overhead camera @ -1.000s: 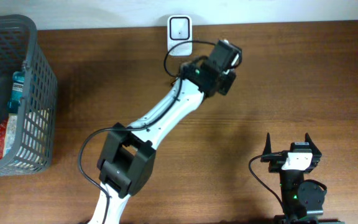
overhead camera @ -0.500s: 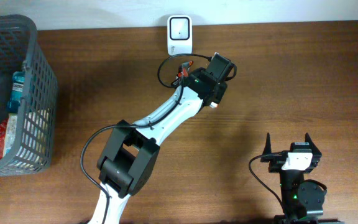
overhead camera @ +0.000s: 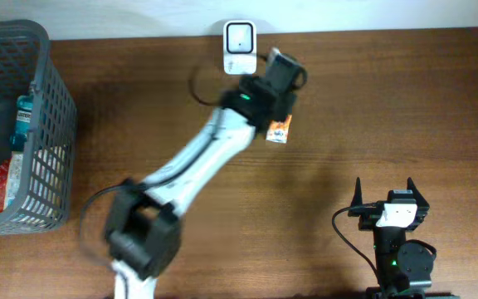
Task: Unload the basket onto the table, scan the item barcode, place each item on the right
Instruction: 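Carry the orange packet to the scanner and release it on the table, then reach into the basket and grasp the white-and-yellow snack bag with left gripper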
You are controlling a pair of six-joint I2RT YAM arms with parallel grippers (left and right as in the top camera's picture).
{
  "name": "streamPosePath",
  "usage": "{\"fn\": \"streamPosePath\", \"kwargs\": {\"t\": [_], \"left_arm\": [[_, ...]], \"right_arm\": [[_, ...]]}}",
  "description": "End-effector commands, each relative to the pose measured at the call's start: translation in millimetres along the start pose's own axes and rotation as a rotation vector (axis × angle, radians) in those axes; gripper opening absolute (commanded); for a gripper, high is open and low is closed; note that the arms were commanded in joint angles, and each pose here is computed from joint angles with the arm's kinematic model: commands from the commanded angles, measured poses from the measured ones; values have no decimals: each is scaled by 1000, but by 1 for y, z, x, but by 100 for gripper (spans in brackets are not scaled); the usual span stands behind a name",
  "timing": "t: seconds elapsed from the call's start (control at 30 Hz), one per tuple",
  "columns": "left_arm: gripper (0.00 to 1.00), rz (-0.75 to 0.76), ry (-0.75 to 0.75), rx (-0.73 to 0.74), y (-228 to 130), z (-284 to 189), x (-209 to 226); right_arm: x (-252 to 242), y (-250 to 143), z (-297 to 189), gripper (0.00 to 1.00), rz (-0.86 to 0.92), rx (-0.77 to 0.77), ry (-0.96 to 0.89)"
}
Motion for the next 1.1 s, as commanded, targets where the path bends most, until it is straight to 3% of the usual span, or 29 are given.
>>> {"fn": "streamPosePath", "kwargs": {"t": [0.0,0.23,0.43,0.53,0.7,0.8,1.07], "left_arm": [[87,-121,96,-191,67,-92,89],[92,-373,383,-230,62,-166,271],[93,-587,647,-57,-13,-199,401],[93,-688,685,-27,-42,-212,442],[92,-833,521,-36,-69,-216,473],[91,-880,525,13,-89,-209,485],[86,-962,512,338,-178,-132,504]], "right_arm": [[2,-3,0,98,-8,6,2],[2,-3,0,98,-8,6,1],[2,-3,0,98,-8,6,2],[2,-3,0,98,-8,6,2],[2,-3,0,98,-8,6,2],[2,-3,0,98,-8,6,2],[2,-3,0,98,-8,6,2]]}}
Point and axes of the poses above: each gripper's point midway between its finger pads, its own z axis out along the fingers, its own x axis along the line the jaws close on, y = z × x, the point moved 3 cm from there along -z, back along the fingers, and after that the axes turned 11 degrees about -z, right-handed, at the moved point
